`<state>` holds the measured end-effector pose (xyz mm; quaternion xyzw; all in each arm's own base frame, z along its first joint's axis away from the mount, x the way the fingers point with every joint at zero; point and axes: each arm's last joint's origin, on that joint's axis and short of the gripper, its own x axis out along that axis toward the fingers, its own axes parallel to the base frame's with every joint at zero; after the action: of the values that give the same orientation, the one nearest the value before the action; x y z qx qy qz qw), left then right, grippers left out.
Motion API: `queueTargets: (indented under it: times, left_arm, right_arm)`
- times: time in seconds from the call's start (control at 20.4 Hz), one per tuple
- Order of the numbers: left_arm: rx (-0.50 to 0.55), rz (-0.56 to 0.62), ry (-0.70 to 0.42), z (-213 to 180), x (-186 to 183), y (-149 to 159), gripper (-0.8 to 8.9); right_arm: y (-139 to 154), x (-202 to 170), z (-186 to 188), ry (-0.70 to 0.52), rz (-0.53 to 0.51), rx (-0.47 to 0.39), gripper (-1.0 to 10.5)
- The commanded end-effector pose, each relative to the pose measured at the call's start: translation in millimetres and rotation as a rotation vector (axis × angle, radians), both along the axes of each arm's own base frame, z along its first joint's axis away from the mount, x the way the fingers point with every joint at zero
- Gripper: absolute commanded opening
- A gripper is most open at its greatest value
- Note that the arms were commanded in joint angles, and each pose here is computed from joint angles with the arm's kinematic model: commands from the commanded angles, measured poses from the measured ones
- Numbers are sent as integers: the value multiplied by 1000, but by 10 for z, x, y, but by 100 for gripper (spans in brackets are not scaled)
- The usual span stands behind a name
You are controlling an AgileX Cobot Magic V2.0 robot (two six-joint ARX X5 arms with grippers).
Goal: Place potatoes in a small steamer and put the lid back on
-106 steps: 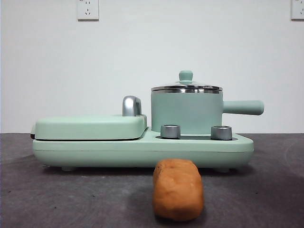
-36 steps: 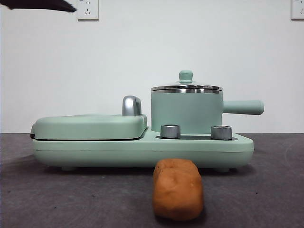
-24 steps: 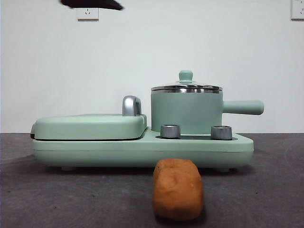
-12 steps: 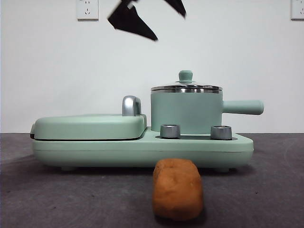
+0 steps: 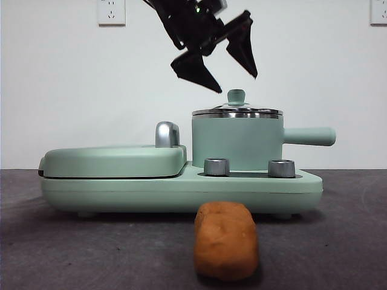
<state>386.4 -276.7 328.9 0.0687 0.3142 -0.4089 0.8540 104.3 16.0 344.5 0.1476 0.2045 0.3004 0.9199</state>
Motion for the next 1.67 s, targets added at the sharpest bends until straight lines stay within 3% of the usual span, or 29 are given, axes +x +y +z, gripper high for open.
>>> queueTargets:
  times: [0.05, 0.98, 1.37, 1.67]
  left_arm:
    - [2, -1, -6, -25, 25, -76, 427]
    - [136, 9, -28, -261, -18, -268, 361]
    - [129, 8, -37, -251, -18, -280, 62]
    - [104, 29, -31, -12, -53, -243, 24]
  right_arm:
    - [0, -7, 49, -23, 4, -9, 494]
    - [0, -8, 46, -19, 4, -8, 494]
    - [0, -18, 23, 8, 4, -8, 495]
    - [0, -18, 24, 7, 4, -8, 495]
